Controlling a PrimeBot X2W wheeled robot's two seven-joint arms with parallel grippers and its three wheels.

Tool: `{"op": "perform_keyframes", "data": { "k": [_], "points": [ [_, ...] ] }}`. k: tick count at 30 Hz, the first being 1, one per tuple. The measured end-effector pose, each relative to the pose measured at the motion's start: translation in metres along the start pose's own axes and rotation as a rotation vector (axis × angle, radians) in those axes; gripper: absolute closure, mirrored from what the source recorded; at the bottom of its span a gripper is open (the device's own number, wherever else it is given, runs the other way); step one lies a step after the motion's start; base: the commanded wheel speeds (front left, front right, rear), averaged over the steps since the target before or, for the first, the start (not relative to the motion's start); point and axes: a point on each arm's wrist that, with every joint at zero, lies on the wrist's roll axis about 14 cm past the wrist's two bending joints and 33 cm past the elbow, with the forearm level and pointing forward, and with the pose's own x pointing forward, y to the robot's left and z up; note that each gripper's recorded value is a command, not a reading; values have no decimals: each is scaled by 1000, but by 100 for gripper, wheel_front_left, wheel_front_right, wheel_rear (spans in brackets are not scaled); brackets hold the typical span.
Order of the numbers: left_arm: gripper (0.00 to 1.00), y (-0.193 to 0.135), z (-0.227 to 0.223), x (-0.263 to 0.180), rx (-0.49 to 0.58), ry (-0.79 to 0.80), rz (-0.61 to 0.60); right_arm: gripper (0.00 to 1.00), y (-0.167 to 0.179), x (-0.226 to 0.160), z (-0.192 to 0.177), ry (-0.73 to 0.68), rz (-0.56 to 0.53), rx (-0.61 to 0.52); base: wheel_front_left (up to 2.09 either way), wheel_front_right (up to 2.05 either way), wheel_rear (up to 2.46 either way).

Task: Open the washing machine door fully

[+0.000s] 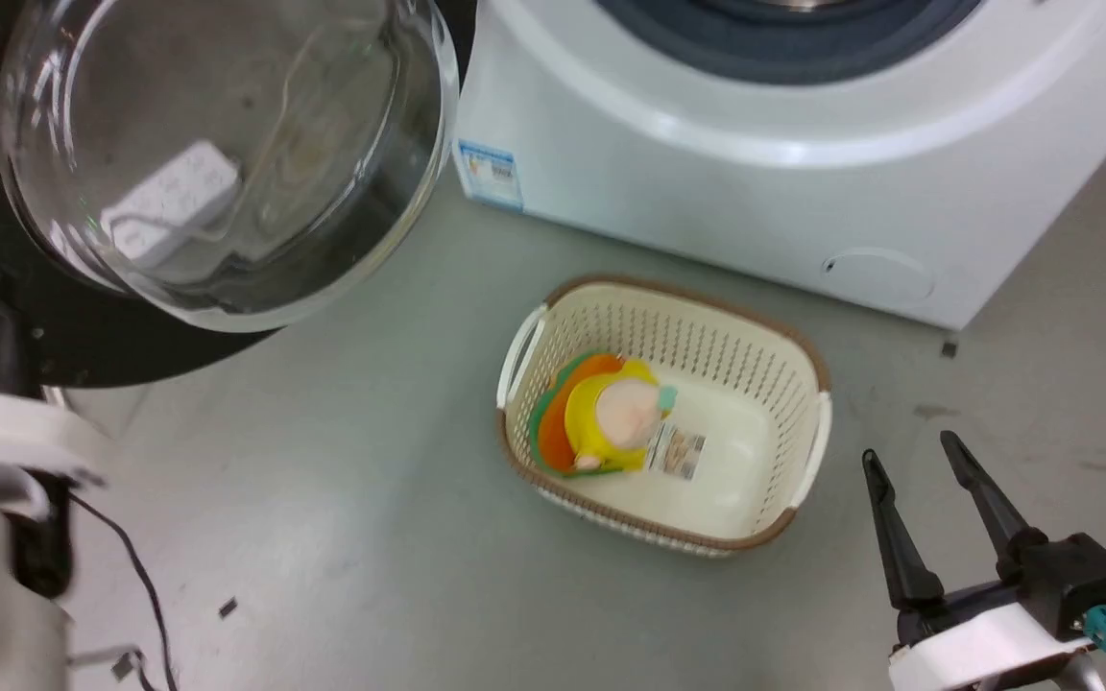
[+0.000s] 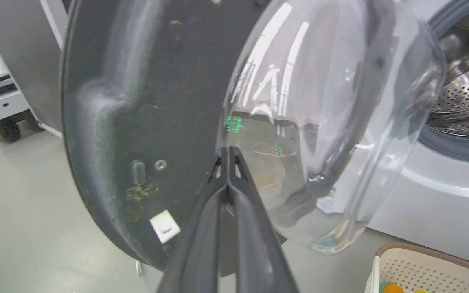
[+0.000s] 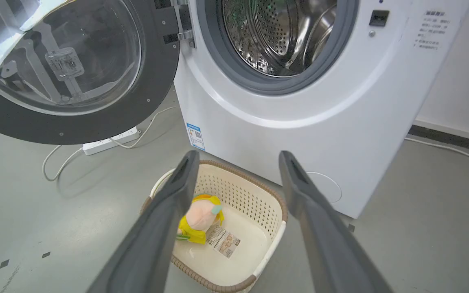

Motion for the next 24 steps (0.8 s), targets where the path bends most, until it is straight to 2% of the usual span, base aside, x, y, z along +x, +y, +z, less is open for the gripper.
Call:
{"op": "perform_keyframes", "data": {
  "k": [3,11,17,24],
  "points": [
    [100,-29,3,-20,-13,-29,-86,0,-7,-8,20,-54,-33,-19,0,0,0],
    [100,-106,14,-79,-133,-98,-271,0,-29,-46,70,-189,-135,-77,0,0,0],
    [100,-161,20,-111,-200,-116,-392,0,-48,-85,86,-234,-229,-100,0,0,0],
    [100,-207,17,-141,-210,-102,-501,0,-64,-118,86,-243,-313,-86,0,0,0]
  ]
}}
